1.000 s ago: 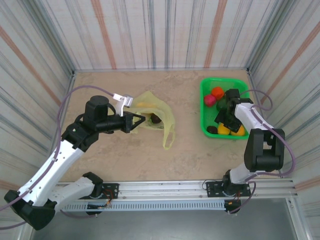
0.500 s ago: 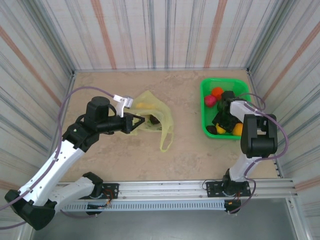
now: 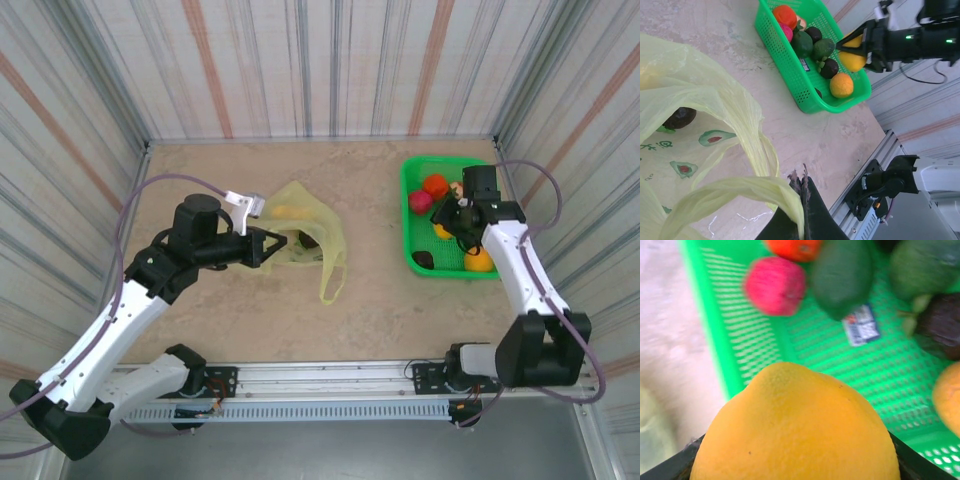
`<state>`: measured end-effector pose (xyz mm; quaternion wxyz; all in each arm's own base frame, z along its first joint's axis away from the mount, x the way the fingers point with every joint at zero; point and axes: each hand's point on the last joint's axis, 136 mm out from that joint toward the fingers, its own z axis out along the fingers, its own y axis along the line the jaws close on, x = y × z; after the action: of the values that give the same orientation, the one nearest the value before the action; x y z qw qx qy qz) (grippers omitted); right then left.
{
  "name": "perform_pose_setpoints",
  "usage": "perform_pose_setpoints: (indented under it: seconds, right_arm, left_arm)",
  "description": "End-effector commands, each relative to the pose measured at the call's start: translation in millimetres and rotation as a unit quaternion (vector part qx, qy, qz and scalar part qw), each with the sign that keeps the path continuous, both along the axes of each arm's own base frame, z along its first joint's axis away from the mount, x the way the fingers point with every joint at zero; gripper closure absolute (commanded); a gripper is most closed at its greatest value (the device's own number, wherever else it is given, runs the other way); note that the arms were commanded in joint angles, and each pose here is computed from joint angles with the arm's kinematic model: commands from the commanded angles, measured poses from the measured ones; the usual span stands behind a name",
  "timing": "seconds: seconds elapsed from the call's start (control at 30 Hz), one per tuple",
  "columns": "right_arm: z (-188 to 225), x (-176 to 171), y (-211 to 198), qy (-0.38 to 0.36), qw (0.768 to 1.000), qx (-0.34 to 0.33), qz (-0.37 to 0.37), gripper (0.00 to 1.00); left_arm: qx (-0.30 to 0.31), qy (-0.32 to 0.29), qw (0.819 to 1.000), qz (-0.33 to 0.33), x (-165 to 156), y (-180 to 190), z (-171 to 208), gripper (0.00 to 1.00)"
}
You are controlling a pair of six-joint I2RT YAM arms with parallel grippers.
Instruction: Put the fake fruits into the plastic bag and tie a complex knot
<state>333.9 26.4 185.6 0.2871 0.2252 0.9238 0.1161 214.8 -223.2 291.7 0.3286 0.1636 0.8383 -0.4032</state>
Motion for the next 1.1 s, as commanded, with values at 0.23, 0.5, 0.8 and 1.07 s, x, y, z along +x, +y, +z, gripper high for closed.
perform_pose_setpoints:
  seconds: [0.23, 0.5, 0.8, 1.07]
  right_arm:
    - [71.8, -59.3, 170.1, -0.133, 0.928, 0.081, 0.339, 0.41]
    - [13.2, -99.1, 273.1, -0.065, 0.878, 0.055, 0.471, 0.44]
    - [-34.4, -65.4, 324.9, -0.002, 0.894, 0.038, 0.447, 0.46]
    - [-56.7, -24.7, 353.5, 0.042, 0.914, 0.009, 0.403, 0.41]
  left_arm:
    - [0.026, -0.002, 0.999, 0.034, -4.9, 19.4, -1.8, 1.0]
    - [0.035, 0.0, 0.998, 0.044, -5.4, 24.4, -4.4, 1.0]
    - [0.036, 0.003, 0.998, 0.046, -11.1, 28.1, -11.1, 1.0]
    - [0.037, -0.006, 0.999, 0.023, -19.6, 27.4, -12.1, 1.0]
